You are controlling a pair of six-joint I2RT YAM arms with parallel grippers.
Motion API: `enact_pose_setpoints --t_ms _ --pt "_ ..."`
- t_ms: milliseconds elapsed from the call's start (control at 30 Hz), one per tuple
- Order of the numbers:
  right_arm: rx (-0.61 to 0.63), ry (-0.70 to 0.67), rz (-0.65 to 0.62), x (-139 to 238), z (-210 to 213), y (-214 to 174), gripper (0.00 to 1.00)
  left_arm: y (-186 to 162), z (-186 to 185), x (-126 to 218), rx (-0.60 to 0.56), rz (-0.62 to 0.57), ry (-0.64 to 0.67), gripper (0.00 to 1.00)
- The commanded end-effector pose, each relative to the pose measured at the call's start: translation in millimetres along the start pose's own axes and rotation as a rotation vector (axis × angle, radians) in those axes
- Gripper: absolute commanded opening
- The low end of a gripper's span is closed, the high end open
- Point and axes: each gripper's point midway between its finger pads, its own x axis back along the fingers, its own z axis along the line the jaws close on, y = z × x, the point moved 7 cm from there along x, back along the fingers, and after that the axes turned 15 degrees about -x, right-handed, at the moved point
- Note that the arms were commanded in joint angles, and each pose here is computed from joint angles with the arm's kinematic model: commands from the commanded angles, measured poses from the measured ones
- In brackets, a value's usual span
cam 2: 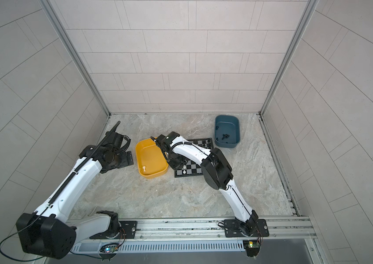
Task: Set up the chess pieces on the board
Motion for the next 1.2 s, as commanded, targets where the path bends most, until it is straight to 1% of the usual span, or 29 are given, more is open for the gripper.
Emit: enact_pose_setpoints --t_ms 0,300,567,700,800,900,967,1100,1167 --pt "0.006 -0.003 0.016 -3.7 -0.5 2.0 0.00 -3.2 2.4 -0.6 -0.001 0.000 0.002 1.00" --pt "0.003 0.001 0.025 -8.5 1.5 5.5 0.00 -3.6 1.6 -0.7 -0.003 -0.002 -0.006 1.00" --pt "0.004 -0.002 0.041 -10.9 2.1 5.4 0.15 -4.0 0.8 -1.6 -0.001 -0.001 -0.016 1.00" --pt "0.004 0.001 0.037 -9.7 2.5 6.2 0.21 -3.9 0.8 -1.3 -0.003 -0.001 -0.013 1.00" --pt "0.001 0.009 0.032 -5.6 2.8 6.8 0.23 -3.8 1.0 -1.2 -0.003 0.000 -0.011 1.00" --pt "-0.011 0.021 -0.005 9.5 0.8 7.5 0.25 -3.9 0.7 -2.4 -0.002 0.003 -0.012 1.00" --pt "-0.019 0.042 -0.042 28.6 -2.1 6.6 0.28 -4.9 1.6 -2.9 0.007 0.009 -0.003 1.00" --pt "-0.037 0.105 -0.133 69.4 -7.9 0.6 0.39 -5.2 -0.8 -7.5 0.023 0.025 -0.025 1.00" --pt "-0.037 0.139 -0.176 82.1 -7.6 -1.7 0.45 -5.2 -0.1 -13.3 0.070 0.035 -0.029 0.98"
